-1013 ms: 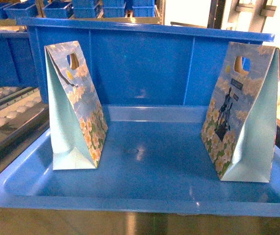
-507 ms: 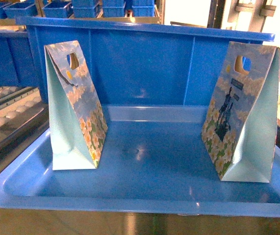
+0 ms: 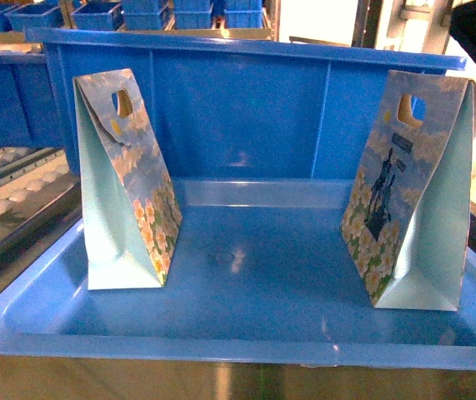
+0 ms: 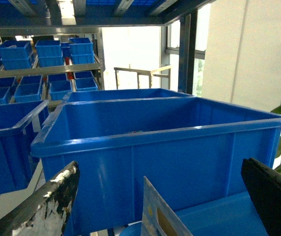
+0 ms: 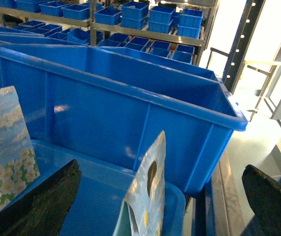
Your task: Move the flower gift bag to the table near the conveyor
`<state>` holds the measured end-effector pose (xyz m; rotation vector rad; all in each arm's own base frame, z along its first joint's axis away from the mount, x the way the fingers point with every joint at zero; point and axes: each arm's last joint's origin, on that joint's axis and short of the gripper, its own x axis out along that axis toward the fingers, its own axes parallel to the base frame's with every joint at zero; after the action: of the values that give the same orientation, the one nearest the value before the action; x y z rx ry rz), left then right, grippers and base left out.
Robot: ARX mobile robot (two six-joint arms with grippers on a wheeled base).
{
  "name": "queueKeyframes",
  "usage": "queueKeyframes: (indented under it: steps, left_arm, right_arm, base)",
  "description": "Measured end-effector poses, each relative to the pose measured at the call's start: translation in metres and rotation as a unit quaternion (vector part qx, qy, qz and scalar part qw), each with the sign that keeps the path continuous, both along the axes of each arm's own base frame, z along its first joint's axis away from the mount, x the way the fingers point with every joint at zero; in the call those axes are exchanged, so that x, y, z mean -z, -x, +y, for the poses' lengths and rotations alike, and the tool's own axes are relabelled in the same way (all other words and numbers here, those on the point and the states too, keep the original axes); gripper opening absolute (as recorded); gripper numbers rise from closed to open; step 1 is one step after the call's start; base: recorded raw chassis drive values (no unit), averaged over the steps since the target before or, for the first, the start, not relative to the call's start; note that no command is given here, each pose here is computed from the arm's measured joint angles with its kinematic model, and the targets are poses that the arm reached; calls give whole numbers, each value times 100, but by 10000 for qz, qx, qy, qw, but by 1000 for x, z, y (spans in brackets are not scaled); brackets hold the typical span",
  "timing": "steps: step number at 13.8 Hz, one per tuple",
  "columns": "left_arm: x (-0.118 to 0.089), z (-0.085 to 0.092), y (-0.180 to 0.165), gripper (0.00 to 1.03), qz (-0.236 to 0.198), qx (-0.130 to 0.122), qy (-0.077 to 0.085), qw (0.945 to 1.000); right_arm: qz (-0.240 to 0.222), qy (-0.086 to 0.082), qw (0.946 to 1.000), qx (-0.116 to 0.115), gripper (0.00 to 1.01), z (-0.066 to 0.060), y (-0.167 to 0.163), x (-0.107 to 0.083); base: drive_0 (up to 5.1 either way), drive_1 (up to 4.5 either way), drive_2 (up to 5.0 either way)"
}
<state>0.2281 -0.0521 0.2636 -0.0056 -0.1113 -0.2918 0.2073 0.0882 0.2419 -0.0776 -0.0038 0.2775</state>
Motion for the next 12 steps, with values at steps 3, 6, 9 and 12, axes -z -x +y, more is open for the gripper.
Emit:
queueKeyframes:
  steps: [3, 6, 9, 12]
  left_arm:
    - [-1, 0, 1, 98, -32, -23, -7, 10000]
    - [-1, 0, 1, 98, -32, -23, -8, 10000]
    - [-1, 0, 1, 98, -35, -24, -16, 10000]
    - [-1, 0, 1, 98, -37, -20, -17, 10000]
  right_arm:
    - [232, -65, 9997, -59, 98, 11, -21, -10]
    - [531, -133, 9985, 2, 98, 19, -40, -13]
    - [1074, -25, 9930, 489, 98, 20, -62, 14]
    - [1344, -161, 9892, 555, 98, 19, -73, 24]
  base:
    - [0, 0, 0]
    - [0, 0, 0]
    - [0, 0, 0]
    - [0, 0, 0]
